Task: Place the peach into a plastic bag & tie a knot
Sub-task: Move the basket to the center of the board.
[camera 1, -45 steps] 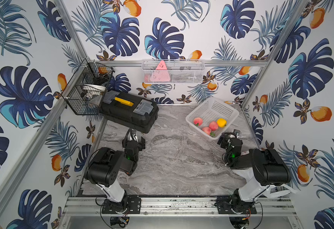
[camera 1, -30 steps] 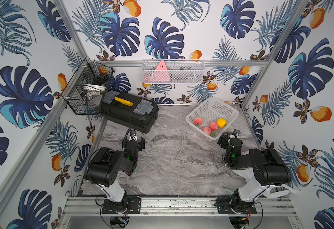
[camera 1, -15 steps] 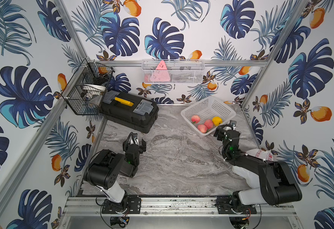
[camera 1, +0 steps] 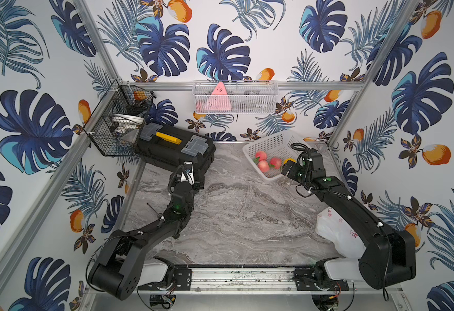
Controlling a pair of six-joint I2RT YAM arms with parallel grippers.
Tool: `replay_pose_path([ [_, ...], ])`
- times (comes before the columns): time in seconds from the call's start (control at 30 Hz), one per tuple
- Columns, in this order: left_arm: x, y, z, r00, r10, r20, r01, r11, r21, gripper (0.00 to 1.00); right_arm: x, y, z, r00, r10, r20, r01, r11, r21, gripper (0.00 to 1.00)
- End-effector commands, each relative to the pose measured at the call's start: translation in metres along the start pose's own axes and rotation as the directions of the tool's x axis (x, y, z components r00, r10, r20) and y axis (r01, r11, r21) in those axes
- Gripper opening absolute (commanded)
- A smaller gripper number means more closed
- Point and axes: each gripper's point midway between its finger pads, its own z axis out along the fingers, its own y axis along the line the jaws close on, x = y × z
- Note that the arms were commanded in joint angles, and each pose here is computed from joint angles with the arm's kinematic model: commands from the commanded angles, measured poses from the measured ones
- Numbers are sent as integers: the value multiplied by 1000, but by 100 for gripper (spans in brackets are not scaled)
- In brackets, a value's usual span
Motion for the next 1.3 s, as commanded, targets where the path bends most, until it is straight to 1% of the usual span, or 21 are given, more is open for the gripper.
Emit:
replay_pose_path([
  [0.0,-2,-6,-6,995,-22,-100,27,998,51,99,10,-10,-15,992,104,-71,-101,994,44,100],
  [0.07,-13,-1,-9,990,-86,-113,90,996,29,99,8,-23,-18,981,170,-94,-162,983,82,100],
  [0.13,-24,7,-11,974,-186,-127,185,983,-15,99,5,-34,-14,957,267,-110,-258,962,88,99],
  [0.2,-29,11,-12,942,-296,-159,291,955,-57,99,0,-38,-5,942,318,-103,-310,947,88,98],
  [0.23,-29,12,-11,922,-342,-181,334,940,-73,99,2,-42,2,933,343,-106,-331,937,111,97],
  [0.27,-30,10,-10,915,-349,-203,342,937,-67,99,-5,-39,6,927,362,-103,-350,930,116,97],
  [0.3,-33,5,-7,911,-346,-225,346,937,-42,99,-6,-41,14,918,383,-104,-368,919,141,97],
  [0.33,-37,-6,-5,911,-330,-248,344,939,15,99,-6,-43,21,909,404,-102,-386,908,162,97],
  [0.4,-42,-24,-2,905,-310,-291,350,932,96,95,-8,-45,36,895,436,-88,-416,890,185,95],
  [0.5,-48,-52,-4,886,-317,-338,403,888,223,90,-13,-52,57,879,473,-62,-449,864,226,93],
  [0.57,-53,-68,-10,890,-311,-334,410,867,283,88,-12,-55,72,867,494,-63,-467,850,242,91],
  [0.63,-59,-84,-18,896,-286,-340,399,856,330,87,-10,-55,90,852,517,-87,-484,839,249,88],
  [0.77,-69,-112,-34,911,-236,-339,372,823,428,83,-4,-53,112,838,535,-111,-496,830,253,80],
  [0.87,-71,-126,-44,912,-223,-343,373,798,474,81,8,-55,127,826,546,-140,-500,824,265,71],
  [1.0,-69,-138,-53,914,-210,-346,373,769,519,79,14,-54,136,831,531,-164,-483,836,260,56],
  [1.13,-75,-143,-58,921,-193,-339,360,756,547,77,16,-53,136,848,497,-183,-446,856,262,42],
  [1.27,-80,-147,-62,922,-190,-337,360,743,565,74,20,-51,128,868,453,-205,-399,880,256,28],
])
